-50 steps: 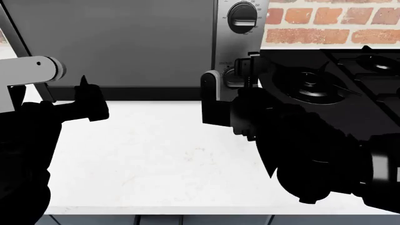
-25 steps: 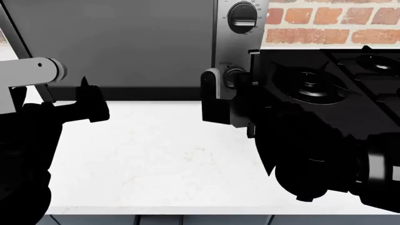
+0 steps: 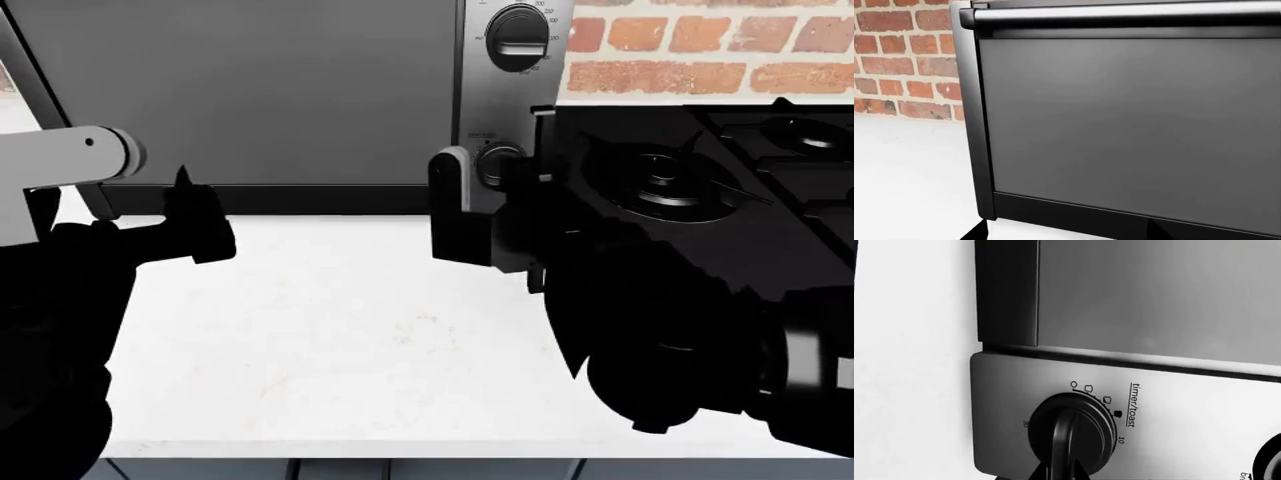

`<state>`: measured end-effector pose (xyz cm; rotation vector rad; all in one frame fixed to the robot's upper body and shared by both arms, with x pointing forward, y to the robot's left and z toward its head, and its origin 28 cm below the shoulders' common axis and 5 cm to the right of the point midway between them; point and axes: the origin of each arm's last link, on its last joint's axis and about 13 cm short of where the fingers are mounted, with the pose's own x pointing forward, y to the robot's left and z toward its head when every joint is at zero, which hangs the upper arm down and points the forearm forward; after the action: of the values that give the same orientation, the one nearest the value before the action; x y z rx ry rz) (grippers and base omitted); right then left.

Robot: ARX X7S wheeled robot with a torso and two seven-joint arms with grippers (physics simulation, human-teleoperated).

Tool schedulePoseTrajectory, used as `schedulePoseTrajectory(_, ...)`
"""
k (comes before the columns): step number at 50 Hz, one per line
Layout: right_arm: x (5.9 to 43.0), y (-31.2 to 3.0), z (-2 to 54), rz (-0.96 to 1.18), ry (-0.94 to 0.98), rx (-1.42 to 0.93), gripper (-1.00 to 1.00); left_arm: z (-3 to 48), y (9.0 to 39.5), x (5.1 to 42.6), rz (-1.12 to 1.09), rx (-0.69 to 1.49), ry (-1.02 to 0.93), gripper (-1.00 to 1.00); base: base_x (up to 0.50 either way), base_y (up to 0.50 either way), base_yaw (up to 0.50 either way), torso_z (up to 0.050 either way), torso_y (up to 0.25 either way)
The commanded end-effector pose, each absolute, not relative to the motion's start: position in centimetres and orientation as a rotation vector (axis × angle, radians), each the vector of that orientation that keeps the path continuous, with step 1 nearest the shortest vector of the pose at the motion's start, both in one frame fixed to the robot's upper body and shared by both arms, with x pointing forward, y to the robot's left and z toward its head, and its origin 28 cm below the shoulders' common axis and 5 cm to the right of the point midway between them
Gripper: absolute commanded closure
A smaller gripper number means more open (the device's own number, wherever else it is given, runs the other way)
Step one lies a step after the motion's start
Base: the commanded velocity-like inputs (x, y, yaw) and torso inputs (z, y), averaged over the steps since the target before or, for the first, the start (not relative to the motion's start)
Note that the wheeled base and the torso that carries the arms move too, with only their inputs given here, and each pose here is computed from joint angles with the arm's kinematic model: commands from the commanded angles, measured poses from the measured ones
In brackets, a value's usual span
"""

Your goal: Turn on the toaster oven by setting the timer.

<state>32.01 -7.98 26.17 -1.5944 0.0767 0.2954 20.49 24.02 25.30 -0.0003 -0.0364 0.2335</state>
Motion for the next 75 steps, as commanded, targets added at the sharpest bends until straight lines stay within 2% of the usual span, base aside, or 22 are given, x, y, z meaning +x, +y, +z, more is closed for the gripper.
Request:
schedulePoseTrajectory(1,32.3,-8.0,25.7,0.307,0.121,-1.535,1.0,25.2,24.0,20.4,0.235,-0.002,-0.035,-1.0,0.0,0.0,0.0,0.0,0.0)
schedulePoseTrajectory(44,33.4,-8.1,25.7,0.27,0.201,-1.127,1.0,25.2,24.1,20.5,0.237,-0.009,-0.028,-1.0,0.0,0.0,0.0,0.0,0.0)
schedulePoseTrajectory(58,31.7,-8.1,25.0,0.29,0.223,-0.939,1.0,25.1,24.1,20.4,0.235,-0.009,-0.027,-1.0,0.0,0.0,0.0,0.0,0.0)
schedulePoseTrajectory(75,31.5,-8.2,24.8,0.301,0.237,-0.812,1.0,25.0,24.1,20.4,0.235,-0.009,-0.026,-1.0,0.0,0.0,0.0,0.0,0.0)
